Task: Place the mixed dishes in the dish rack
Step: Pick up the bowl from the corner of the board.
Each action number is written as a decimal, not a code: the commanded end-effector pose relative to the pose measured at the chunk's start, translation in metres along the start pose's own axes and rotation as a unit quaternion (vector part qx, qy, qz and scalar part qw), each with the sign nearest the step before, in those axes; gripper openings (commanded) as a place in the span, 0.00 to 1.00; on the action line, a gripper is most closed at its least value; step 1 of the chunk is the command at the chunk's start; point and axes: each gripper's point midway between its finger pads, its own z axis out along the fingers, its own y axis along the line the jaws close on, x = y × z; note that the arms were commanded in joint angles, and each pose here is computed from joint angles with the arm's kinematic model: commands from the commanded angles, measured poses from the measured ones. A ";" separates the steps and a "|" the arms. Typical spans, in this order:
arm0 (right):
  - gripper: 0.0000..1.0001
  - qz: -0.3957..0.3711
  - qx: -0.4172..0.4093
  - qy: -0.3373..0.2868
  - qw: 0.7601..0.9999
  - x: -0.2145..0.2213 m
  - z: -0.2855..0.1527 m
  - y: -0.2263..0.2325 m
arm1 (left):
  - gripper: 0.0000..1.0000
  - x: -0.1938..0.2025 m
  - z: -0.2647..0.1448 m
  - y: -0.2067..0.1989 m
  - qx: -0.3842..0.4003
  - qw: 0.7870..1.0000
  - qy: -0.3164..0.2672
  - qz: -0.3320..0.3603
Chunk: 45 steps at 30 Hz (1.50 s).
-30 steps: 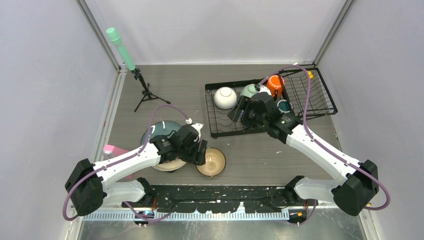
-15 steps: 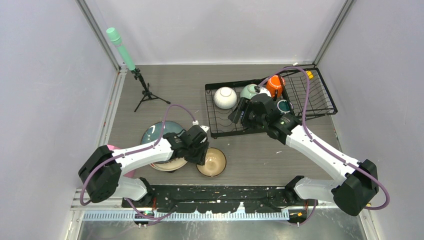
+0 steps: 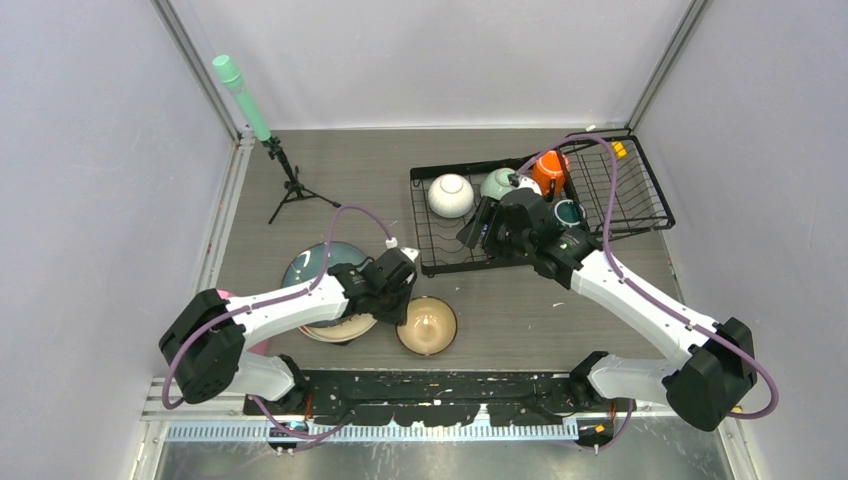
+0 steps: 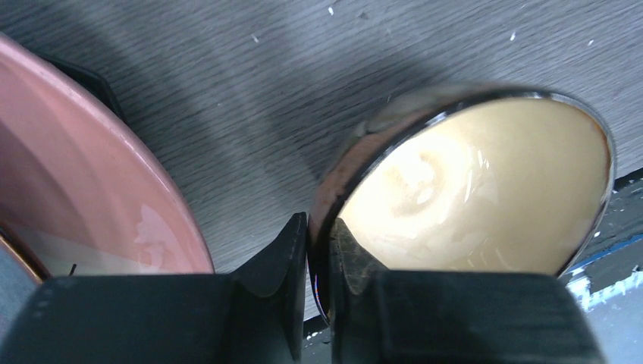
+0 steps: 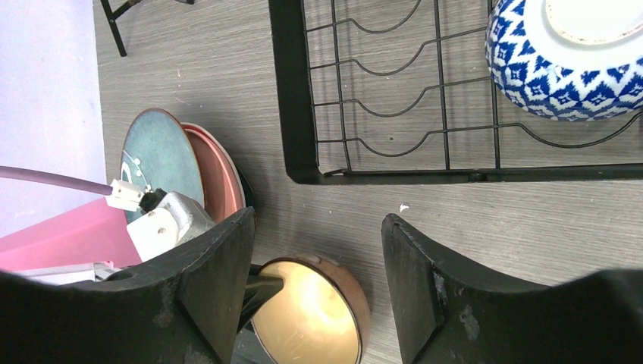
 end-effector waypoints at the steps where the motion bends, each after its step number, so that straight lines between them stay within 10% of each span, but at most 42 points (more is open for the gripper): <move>1: 0.67 0.006 -0.017 -0.007 1.000 -0.007 0.000 0.012 | 0.07 -0.024 -0.008 -0.015 0.019 0.999 -0.035 0.007; 45: 0.85 0.048 -0.119 0.038 0.991 0.002 -0.009 0.054 | 0.00 -0.098 -0.086 -0.009 0.212 0.958 -0.174 -0.085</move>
